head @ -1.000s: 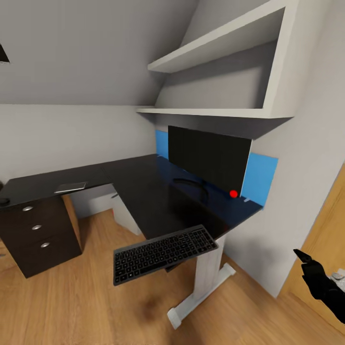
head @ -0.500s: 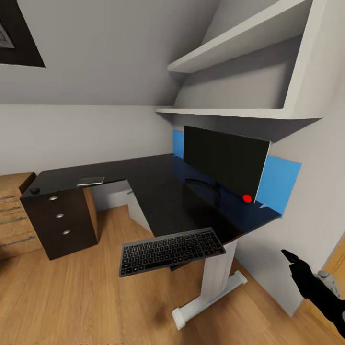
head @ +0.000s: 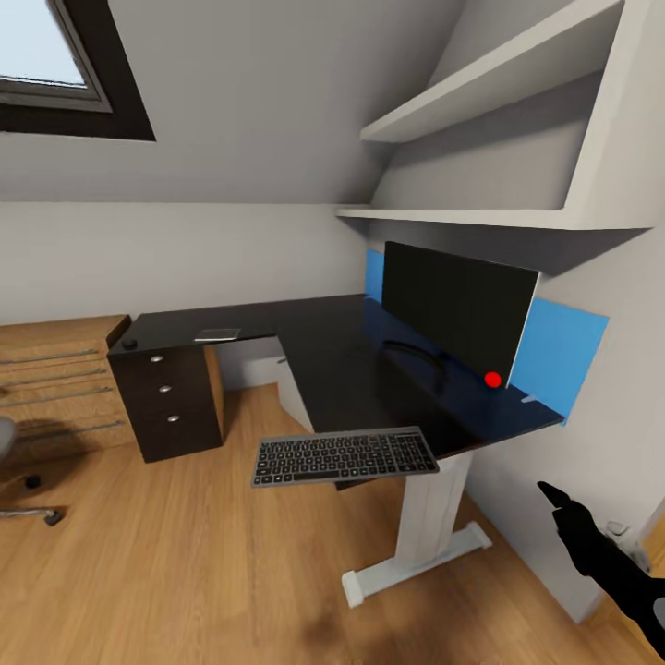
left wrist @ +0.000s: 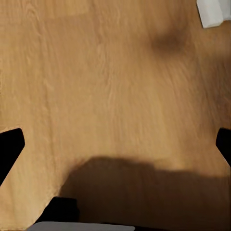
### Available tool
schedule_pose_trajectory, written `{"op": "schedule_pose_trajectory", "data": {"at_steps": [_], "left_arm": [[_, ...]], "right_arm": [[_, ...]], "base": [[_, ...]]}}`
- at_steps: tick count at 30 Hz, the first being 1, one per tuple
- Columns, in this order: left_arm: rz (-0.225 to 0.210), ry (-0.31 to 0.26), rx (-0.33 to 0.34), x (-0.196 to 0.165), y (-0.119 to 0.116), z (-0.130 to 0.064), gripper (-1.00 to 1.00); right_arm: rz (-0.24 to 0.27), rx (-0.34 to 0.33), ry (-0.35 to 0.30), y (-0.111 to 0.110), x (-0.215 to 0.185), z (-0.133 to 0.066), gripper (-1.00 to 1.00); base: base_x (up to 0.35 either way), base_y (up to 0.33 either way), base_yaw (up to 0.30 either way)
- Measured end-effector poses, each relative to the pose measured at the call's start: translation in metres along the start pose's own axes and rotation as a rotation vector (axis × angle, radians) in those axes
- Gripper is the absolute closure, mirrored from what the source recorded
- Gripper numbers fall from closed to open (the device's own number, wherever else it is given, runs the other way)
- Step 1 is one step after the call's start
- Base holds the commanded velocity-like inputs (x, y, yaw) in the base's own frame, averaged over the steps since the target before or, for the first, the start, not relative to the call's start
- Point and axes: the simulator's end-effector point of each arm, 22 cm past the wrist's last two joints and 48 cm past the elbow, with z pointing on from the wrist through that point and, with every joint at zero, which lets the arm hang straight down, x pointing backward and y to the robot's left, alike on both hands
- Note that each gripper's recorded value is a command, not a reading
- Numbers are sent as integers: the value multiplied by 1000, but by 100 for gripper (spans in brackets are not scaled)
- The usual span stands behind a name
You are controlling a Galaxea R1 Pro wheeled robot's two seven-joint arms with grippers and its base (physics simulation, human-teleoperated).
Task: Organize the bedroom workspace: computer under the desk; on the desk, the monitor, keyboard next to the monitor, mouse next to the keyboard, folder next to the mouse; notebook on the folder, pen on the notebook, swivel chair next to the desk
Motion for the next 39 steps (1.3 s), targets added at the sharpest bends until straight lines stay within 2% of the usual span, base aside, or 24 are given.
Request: {"op": "schedule_pose_trajectory", "data": {"at_steps": [4,10,18,22,29,39], "left_arm": [[0,0,0,0,0,0,-100],[0,0,0,0,0,0,-100],[0,1,0,1,0,0,-100],[1,1,0,1,0,0,-100],[0,1,0,1,0,0,-100],[1,-1,0,0,0,0,-100]], "right_arm": [[5,-5,8,2,9,0,-100],[-36,-2,23,3,23,2,-100],[-49,-5,45,5,34,3,-100],[-97,-4,73,7,51,4,-100],[-112,-4,74,7,54,4,-100],[-131,-15,112,12,73,4,-100]], "base": [[-197,-281,277],[-121,-316,277],[-59,-324,277],[-2,-324,278],[0,-285,278],[0,-59,277]]}}
